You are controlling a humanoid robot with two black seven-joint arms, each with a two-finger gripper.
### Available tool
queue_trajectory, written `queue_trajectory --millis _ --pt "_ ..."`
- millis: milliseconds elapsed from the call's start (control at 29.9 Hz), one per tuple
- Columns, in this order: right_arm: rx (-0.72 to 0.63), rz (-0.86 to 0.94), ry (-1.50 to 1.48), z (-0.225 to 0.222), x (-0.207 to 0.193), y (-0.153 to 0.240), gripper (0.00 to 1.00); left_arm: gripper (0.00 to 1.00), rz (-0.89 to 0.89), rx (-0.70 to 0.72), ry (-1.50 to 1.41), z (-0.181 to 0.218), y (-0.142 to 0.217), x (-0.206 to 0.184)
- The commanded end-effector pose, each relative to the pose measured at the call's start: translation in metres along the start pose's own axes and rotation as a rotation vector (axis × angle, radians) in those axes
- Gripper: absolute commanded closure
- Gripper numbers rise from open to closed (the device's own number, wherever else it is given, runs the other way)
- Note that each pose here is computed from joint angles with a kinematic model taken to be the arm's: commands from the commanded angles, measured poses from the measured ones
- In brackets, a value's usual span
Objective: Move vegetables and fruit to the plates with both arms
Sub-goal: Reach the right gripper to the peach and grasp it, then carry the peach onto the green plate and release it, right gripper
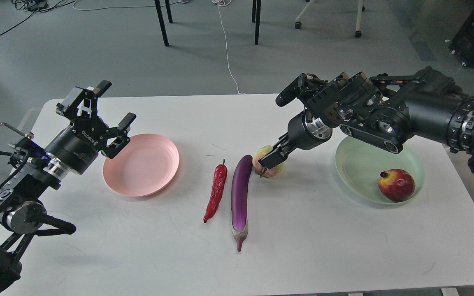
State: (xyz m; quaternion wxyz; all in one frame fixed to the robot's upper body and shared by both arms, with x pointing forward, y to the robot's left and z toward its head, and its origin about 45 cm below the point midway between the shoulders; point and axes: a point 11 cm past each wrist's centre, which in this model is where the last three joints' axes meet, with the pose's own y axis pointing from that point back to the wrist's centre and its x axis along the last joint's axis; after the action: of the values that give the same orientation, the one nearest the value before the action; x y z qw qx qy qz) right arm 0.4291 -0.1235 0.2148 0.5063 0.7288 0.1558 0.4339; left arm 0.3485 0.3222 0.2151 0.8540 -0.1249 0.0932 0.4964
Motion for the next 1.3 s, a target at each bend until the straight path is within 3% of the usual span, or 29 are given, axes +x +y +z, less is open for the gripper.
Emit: queue_trajectory --millis 0,569,803,870,970,1070,1171,1271 --pt "-0.027 -0.006 0.008 0.004 0.003 -0.004 0.03 0.01 0.001 -0.002 0.0 0.001 0.0 0.0" --pt "-0.068 -0.047 0.01 0.009 -0.019 -0.034 0.04 0.01 0.003 0.001 0.001 0.0 0.002 0.001" --pt "-0.092 -0.04 0.049 0.016 -0.024 -0.035 0.09 0.01 0.004 0.002 0.001 -0.001 0.002 0.001" --pt "-0.092 -0.038 0.05 0.016 -0.024 -0.035 0.18 0.01 0.003 0.001 0.001 0.0 0.002 0.001" --pt "-0.09 -0.027 0.055 0.015 -0.023 -0.035 0.43 0.01 0.005 0.003 0.001 -0.001 0.002 0.001" --pt "-0.085 -0.005 0.066 0.014 -0.021 -0.036 0.47 0.01 0.005 0.003 0.001 -0.001 0.002 0.001" --pt "-0.085 -0.004 0.067 0.014 -0.021 -0.036 0.62 0.01 0.005 0.0 0.002 0.0 0.002 0.001" --pt "-0.08 0.002 0.074 0.011 -0.016 -0.033 0.63 0.01 0.006 0.003 0.0 0.0 0.002 0.002"
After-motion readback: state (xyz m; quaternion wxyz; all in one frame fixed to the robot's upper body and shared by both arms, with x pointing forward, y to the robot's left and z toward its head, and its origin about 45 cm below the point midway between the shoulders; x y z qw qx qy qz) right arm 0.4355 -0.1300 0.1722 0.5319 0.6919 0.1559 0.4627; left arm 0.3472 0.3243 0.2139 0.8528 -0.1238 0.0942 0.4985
